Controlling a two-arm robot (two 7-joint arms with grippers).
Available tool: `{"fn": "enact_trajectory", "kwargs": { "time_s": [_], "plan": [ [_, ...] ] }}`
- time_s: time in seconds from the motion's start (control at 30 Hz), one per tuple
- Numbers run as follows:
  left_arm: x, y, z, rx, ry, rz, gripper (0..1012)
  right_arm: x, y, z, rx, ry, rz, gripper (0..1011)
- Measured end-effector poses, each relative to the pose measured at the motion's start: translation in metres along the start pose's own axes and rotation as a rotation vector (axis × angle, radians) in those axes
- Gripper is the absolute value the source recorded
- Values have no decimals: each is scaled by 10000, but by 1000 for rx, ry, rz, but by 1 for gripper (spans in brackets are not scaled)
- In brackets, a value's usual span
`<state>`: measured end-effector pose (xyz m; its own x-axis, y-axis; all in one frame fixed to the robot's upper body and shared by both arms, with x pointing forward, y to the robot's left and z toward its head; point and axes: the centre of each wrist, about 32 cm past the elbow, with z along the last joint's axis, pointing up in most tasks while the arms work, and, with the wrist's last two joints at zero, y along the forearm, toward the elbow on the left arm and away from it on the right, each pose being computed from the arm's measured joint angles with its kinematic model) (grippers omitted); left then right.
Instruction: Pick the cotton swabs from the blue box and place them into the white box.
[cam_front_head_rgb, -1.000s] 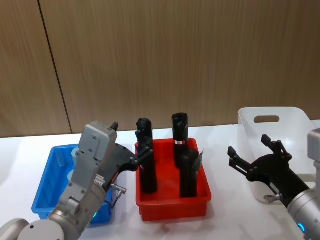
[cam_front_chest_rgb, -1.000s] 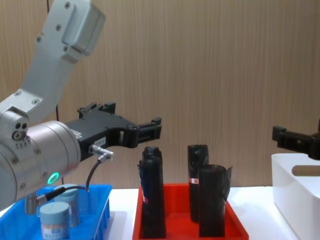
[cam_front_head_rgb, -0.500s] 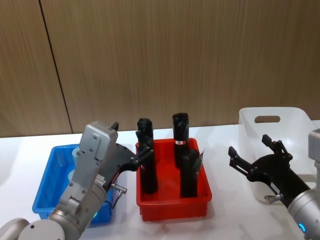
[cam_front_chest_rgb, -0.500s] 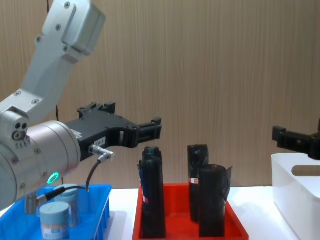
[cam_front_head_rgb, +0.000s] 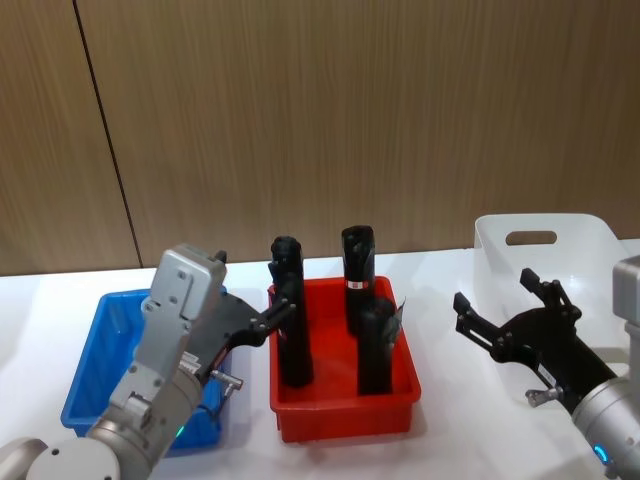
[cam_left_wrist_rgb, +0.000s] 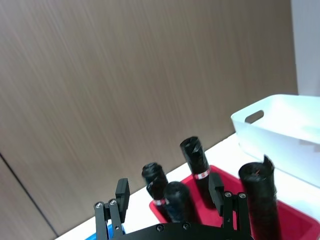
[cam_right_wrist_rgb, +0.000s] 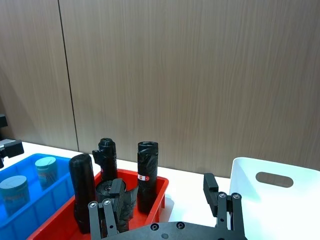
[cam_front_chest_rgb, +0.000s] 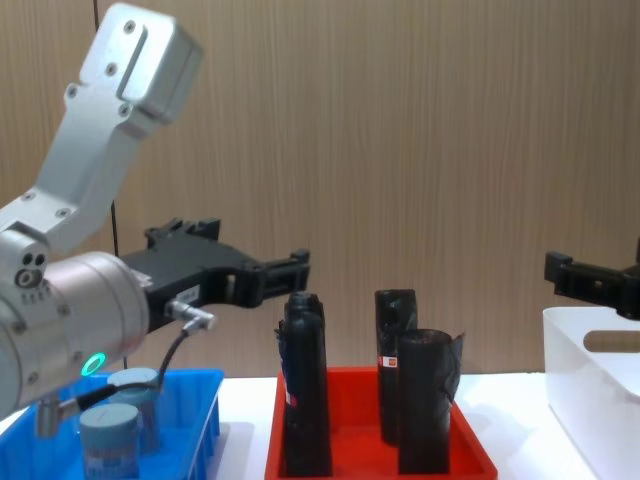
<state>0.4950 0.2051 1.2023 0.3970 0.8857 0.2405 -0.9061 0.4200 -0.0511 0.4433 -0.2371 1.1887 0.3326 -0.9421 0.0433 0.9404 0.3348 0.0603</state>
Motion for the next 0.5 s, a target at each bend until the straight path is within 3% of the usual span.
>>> {"fn": "enact_trajectory", "kwargs": {
  "time_s": [0.23, 0.5],
  "plan": [
    [103, 35, -62, 51, 22, 26, 1004, 0, 0, 0, 0, 0, 0, 1002],
    [221, 99, -150, 126, 85, 76, 1004, 0, 0, 0, 0, 0, 0, 1002]
  ]
}}
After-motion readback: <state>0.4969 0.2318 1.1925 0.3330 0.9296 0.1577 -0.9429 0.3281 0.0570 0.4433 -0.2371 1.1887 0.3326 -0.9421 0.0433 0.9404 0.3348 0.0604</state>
